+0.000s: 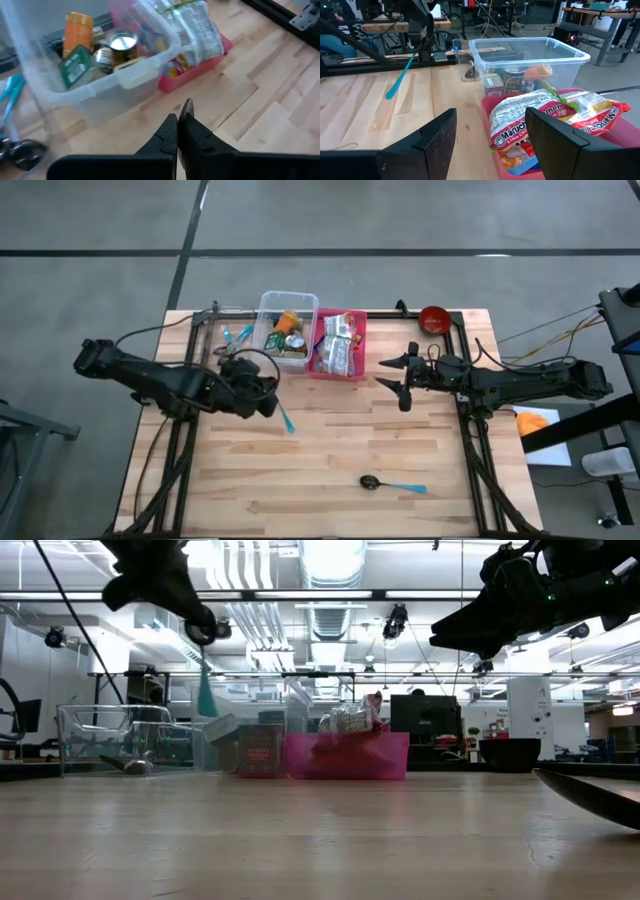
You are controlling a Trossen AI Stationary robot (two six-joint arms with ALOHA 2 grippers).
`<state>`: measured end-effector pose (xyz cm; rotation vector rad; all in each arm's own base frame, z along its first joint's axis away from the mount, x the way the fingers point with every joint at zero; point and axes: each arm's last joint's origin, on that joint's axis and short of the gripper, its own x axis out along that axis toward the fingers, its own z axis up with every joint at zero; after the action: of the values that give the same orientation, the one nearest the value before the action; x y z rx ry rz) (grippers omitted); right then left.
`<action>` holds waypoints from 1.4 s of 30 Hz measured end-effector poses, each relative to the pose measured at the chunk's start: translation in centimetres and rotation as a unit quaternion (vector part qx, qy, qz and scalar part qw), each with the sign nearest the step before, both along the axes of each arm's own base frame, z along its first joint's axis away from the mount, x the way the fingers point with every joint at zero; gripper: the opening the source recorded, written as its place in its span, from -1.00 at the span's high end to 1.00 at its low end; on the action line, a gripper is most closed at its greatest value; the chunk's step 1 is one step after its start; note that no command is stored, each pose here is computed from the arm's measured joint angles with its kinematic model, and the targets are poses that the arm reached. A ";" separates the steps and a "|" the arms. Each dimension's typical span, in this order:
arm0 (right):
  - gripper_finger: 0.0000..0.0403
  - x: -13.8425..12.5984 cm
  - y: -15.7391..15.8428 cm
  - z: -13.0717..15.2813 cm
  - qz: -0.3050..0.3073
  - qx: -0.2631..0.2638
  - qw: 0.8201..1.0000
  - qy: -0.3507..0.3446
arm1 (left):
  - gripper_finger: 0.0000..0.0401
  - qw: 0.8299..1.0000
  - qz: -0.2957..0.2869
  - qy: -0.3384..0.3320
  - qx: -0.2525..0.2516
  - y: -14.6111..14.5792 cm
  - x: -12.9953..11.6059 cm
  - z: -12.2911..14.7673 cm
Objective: Pick & Place Food Item
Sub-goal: Put the blue spoon into the left transparent bin
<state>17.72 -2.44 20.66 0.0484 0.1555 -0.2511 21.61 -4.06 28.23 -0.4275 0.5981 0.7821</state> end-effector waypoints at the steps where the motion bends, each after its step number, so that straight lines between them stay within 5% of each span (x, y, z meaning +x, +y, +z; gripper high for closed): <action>1: -0.17 0.0 0.0 0.0 0.000 0.000 1.000 0.000 | 0.98 1.000 0.001 0.003 0.002 0.1 -0.4 0.2; 16: -0.17 0.0 0.0 0.0 0.000 0.000 1.000 0.000 | 0.98 0.989 0.074 0.001 0.126 3.3 -8.8 6.0; 25: -0.17 0.0 0.0 0.0 0.000 0.000 1.000 0.000 | 0.98 0.969 0.189 0.011 0.158 6.3 -11.9 7.0; 31: -0.17 0.0 0.0 0.0 0.000 0.001 1.000 0.000 | 0.98 0.951 0.267 0.072 0.139 8.5 -12.7 6.6; 42: -0.17 0.0 0.0 0.0 0.000 0.000 1.000 0.000 | 0.98 0.947 0.270 0.169 0.034 13.6 -12.1 4.5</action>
<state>17.72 -2.44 20.67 0.0482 0.1552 -0.2513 9.55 9.56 32.74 -0.4008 0.7823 1.4171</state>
